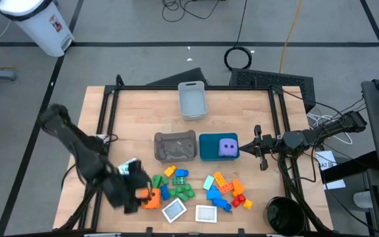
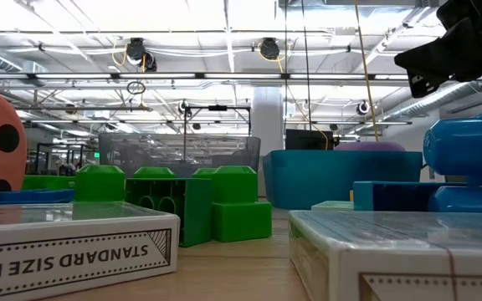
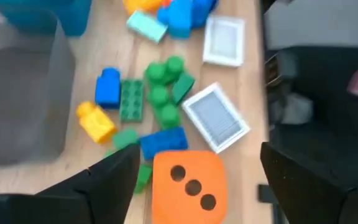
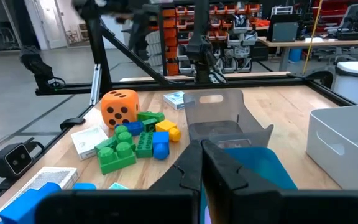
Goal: Pick & Place Toys
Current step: Put the orange dice into the blue bin
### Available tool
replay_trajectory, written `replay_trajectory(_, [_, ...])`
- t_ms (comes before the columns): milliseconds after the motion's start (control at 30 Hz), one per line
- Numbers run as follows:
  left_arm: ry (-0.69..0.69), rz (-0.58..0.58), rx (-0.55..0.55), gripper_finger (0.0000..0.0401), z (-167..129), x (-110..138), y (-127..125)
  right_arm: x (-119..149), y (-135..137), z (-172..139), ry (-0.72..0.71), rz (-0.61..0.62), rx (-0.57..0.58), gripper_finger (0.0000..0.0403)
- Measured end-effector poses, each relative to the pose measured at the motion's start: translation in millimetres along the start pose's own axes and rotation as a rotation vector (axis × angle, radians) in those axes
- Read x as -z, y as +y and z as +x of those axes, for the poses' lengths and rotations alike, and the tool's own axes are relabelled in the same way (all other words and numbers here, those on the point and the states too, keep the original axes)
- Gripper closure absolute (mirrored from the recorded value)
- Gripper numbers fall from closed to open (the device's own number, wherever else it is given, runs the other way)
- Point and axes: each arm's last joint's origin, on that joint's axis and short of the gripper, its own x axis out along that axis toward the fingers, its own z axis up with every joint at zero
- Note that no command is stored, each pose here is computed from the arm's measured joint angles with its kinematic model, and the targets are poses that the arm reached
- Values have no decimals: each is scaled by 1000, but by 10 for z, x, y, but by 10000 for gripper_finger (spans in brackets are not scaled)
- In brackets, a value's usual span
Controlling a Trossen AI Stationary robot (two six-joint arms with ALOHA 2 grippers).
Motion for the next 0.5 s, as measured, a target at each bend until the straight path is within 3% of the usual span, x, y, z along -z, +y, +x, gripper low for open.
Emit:
replay_trajectory(133, [82,-35,-123,115,202,30,-354,0,0,0,0,-10,0,403])
replay_trajectory(267, [170,-29,-174,152,477,103,-613,0,0,0,0,-13,0,403])
replay_trajectory(500, [403,-35,-293,188,902,354,-649,14,2,12,13,32,2,403])
